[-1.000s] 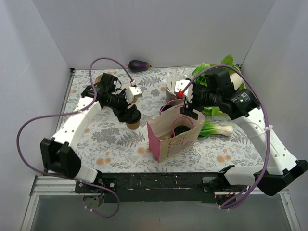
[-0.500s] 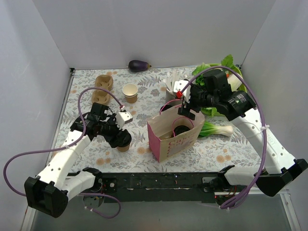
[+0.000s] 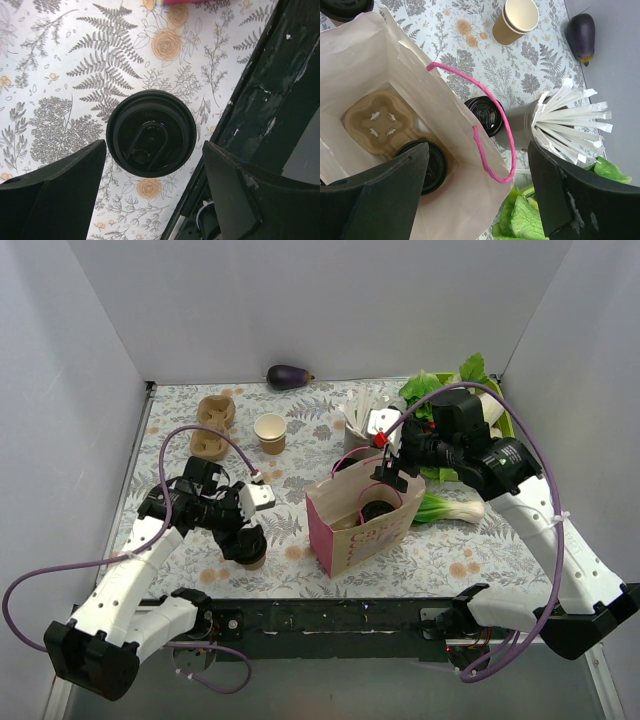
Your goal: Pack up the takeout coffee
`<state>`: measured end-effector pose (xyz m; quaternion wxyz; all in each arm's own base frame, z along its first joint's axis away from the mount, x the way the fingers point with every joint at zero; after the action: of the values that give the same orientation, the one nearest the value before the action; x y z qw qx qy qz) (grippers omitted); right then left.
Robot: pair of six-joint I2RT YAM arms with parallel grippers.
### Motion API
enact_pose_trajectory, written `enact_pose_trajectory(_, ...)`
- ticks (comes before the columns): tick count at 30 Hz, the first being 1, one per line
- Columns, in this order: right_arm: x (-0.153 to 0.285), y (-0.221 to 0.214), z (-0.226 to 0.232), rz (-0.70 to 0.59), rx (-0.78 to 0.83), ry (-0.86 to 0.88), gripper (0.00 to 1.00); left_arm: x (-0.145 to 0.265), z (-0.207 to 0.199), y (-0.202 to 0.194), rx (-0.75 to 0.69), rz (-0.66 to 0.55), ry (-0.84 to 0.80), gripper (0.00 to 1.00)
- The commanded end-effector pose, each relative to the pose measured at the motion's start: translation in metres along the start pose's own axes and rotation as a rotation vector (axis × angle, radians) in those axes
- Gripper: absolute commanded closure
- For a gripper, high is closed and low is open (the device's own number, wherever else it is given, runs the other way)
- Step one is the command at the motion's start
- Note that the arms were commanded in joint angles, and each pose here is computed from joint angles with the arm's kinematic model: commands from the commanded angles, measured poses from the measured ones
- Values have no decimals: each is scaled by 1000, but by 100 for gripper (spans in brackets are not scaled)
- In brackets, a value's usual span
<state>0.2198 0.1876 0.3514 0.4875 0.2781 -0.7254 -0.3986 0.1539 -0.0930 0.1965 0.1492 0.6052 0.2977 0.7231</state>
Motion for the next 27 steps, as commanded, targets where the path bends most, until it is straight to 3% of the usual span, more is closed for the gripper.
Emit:
enact_pose_trajectory(1,4,7,2,-52,5,-11,13,2,-4,1,-55,1,-48,21)
enact_pose_trajectory(3,6,7,3,-50,2,-12,13,10,-5,12,-82,-37,-60,20)
enact_pose_trajectory(7,9,6,4,-48,14,-15,13,23,-16,9,-167,0,-138,16)
enact_pose_trajectory(16,8,3,8,-56,-1,-5,13,13,-4,3,-536,14,-171,7)
enact_pose_trajectory(21,10,0,10,-47,-2,-5,13,2,13,7,-599,45,-211,7)
enact_pose_trajectory(27,13,-4,9,-36,6,-27,13,-11,19,4,-572,63,-290,9)
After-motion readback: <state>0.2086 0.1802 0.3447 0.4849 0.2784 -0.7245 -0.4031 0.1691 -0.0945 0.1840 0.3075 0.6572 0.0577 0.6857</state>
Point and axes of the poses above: each gripper's point midway between its finger pads, its own x axis back along the fingers, its own z axis along the line the jaws close on, y = z × x, the point moved 5 cm from there along x, back along the fingers, and after that the axes turned 11 degrees about -x, right-handed, at the moved point
